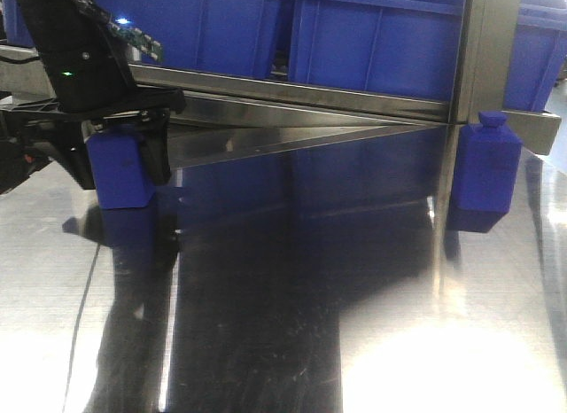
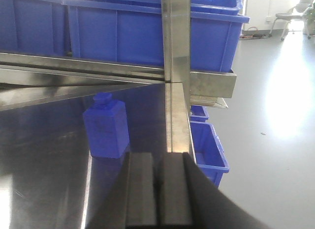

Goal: Pick and sort blue part to right shelf
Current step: 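Grasp the blue block with the left gripper and lift it, then reach the right gripper down and grasp the other blue block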

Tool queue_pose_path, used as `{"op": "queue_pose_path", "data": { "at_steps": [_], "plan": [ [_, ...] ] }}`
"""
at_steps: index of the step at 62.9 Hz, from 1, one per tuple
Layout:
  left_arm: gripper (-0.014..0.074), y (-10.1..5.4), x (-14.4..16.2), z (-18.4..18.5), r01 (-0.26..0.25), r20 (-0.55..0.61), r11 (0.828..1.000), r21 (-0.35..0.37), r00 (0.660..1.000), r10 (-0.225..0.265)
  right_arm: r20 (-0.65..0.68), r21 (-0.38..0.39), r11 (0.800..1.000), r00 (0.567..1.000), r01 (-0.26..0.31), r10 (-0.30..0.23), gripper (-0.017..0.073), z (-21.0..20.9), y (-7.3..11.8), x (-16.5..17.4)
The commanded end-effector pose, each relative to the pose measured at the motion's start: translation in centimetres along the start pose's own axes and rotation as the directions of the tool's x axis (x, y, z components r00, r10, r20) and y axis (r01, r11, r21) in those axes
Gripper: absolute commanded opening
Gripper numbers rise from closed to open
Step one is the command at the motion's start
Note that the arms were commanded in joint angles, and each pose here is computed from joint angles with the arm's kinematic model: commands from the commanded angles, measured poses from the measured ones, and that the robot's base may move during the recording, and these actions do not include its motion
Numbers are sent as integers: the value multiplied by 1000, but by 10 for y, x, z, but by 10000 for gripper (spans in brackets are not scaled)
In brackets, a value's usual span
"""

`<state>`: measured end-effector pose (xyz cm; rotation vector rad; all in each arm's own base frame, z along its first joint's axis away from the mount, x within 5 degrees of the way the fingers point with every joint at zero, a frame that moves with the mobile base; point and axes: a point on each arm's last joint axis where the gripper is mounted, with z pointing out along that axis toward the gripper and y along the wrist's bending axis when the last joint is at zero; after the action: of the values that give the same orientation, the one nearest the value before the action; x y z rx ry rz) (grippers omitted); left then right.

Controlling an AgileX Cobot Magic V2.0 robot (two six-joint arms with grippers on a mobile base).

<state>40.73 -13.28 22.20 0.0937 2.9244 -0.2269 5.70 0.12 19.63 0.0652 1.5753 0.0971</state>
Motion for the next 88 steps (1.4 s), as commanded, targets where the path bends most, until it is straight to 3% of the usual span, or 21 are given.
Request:
{"op": "queue_pose_path", "data": {
  "at_steps": [1, 8, 19, 28, 40, 44, 55, 66, 79, 88],
  "plan": [
    [392, -10, -6, -37, -1, 100, 999, 47, 995, -4, 135, -8, 1000, 991, 14, -13, 58, -4, 2, -17],
    [344, -11, -8, -44, -13, 96, 999, 47, 995, 9, 135, -8, 1000, 991, 14, -13, 58, -4, 2, -17],
    [344, -14, -12, -61, -26, 105, 999, 45, 994, 21, 135, -8, 1000, 991, 14, -13, 58, -4, 2, -17],
    [344, -16, -11, -91, -68, 166, 997, 46, 984, 59, 135, -8, 1000, 991, 14, -13, 58, -4, 2, -17],
    [344, -7, 6, -146, -142, 334, 984, -109, 927, 171, 136, -8, 1000, 991, 14, -13, 58, -4, 2, -17],
    [344, -6, 16, -162, -150, 380, 981, -122, 906, 186, 137, -8, 1000, 991, 13, -12, 58, -4, 2, -17],
    [344, 2, 54, -197, -163, 543, 979, -125, 814, 205, 148, -13, 1000, 989, -17, 19, 58, -4, 2, -19],
    [344, 13, 99, -205, -181, 654, 976, -121, 725, 215, 171, -16, 1000, 985, -24, 26, 58, -5, 2, -24],
    [344, 27, 154, -202, -202, 761, 974, -105, 614, 209, 212, -23, 1000, 977, -21, 25, 58, -11, 5, -53],
    [341, 36, 195, -202, -217, 842, 972, -94, 504, 194, 148, -15, 1000, 989, -7, 9, 60, -9, 8, -78]
  ]
}}
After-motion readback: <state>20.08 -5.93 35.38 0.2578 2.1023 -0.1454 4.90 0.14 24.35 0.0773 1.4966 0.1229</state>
